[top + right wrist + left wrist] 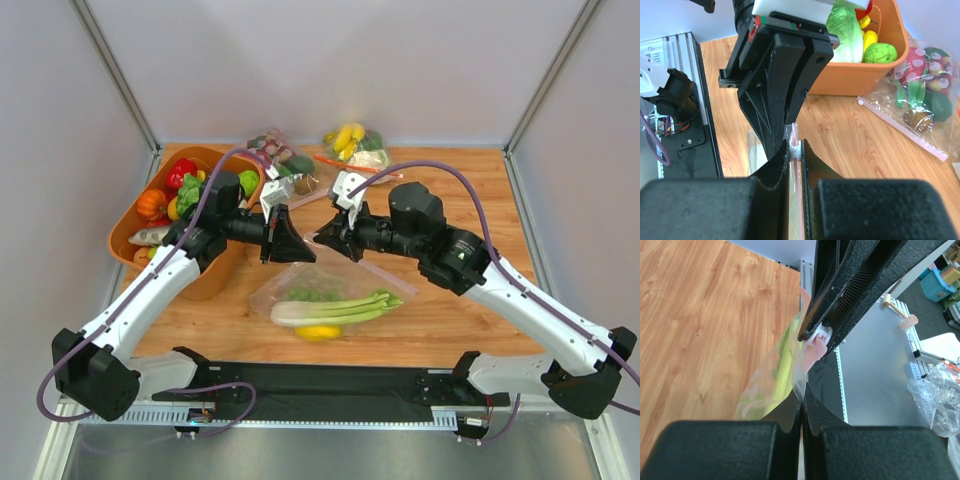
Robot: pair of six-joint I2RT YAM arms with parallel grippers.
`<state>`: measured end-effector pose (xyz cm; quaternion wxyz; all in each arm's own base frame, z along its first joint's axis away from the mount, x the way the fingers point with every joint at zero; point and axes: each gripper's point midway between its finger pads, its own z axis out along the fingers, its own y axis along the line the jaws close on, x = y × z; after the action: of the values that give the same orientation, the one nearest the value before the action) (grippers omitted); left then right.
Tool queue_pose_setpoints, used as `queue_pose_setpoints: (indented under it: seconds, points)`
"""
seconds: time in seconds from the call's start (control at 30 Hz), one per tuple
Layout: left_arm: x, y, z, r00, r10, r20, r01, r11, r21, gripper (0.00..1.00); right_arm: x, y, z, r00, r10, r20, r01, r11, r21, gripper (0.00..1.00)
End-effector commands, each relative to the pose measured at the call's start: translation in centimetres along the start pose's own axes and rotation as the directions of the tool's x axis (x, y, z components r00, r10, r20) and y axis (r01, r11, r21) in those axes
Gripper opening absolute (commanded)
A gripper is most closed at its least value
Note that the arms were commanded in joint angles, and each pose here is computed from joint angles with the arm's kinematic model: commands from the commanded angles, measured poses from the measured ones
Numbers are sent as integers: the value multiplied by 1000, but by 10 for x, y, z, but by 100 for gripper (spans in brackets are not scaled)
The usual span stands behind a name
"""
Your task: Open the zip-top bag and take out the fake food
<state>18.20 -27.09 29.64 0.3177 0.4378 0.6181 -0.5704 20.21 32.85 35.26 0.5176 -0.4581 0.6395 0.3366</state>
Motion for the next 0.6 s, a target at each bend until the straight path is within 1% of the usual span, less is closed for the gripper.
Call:
queue_pose_setpoints:
  seconds: [0.0, 0.23, 0.3, 0.57]
  points:
    - [-11, -11, -4, 996, 89, 29, -89, 996, 7, 0, 3, -1, -12, 999, -25, -25, 26, 999, 25, 0]
    - [-10, -11, -5, 995, 94, 24, -94, 996, -2, 0, 21, -2, -22, 997, -3, -74, 7, 999, 53, 0]
    - [-10, -10, -6, 995, 96, 23, -96, 995, -8, 0, 21, -2, -26, 997, -2, -72, 7, 998, 61, 0]
    - [-12, 2, -10, 994, 107, 32, -104, 991, -84, 0, 36, 2, -31, 994, 28, -108, -22, 998, 57, 0]
